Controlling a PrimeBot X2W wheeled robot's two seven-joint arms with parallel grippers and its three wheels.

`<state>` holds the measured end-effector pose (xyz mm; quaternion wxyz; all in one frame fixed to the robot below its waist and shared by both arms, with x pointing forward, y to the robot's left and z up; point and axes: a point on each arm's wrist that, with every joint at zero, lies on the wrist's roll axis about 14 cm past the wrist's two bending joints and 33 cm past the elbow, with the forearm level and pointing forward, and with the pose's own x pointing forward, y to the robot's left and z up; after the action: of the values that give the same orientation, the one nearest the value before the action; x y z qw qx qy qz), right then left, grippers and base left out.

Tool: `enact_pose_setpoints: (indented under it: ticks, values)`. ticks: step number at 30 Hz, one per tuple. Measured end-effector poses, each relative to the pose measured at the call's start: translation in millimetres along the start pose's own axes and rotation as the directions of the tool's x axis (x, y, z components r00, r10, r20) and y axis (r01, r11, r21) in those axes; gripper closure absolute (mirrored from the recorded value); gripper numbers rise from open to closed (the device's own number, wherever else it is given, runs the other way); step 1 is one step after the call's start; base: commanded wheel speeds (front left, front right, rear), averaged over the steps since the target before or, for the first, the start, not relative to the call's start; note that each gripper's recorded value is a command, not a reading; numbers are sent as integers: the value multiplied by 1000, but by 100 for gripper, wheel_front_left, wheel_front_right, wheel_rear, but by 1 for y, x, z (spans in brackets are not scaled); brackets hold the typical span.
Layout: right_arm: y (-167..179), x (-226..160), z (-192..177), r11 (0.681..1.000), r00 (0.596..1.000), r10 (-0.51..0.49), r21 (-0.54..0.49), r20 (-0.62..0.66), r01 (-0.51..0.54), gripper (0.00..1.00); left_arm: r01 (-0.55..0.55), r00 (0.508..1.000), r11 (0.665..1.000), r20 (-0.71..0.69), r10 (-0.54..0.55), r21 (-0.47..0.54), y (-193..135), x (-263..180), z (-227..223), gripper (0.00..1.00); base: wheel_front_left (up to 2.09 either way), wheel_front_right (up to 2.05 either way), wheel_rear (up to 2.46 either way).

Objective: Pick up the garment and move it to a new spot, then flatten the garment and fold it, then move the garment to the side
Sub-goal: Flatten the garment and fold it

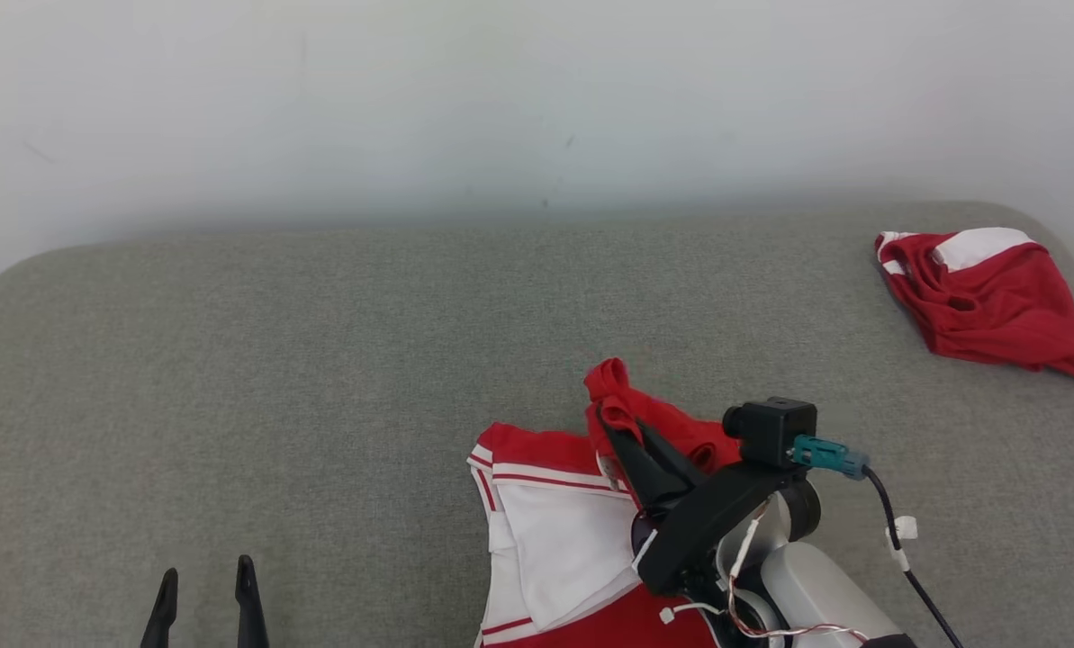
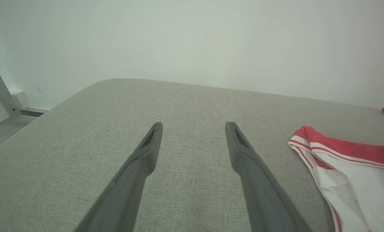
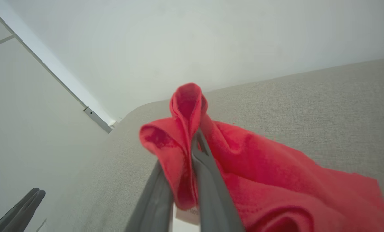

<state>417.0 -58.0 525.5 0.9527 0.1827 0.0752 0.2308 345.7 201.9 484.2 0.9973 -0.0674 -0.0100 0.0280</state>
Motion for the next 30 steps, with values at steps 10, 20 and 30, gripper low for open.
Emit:
enact_pose_setpoints:
  ticks: [10, 20, 30]
  values:
    - [24, 16, -46, 999, 992, 46, 14, -115, -45, 100, -41, 999, 999, -5, 41, -11, 11, -2, -1, 0, 0, 0, 0]
    - [40, 28, -50, 995, 992, 95, -9, -84, -96, 0, -63, 998, 998, -13, 63, -26, 16, -1, -4, 0, 0, 0, 0]
    - [0, 11, 18, 996, 990, 31, -90, 140, -18, 0, -53, 999, 998, -4, 53, -27, 14, 4, -1, 0, 0, 0, 0]
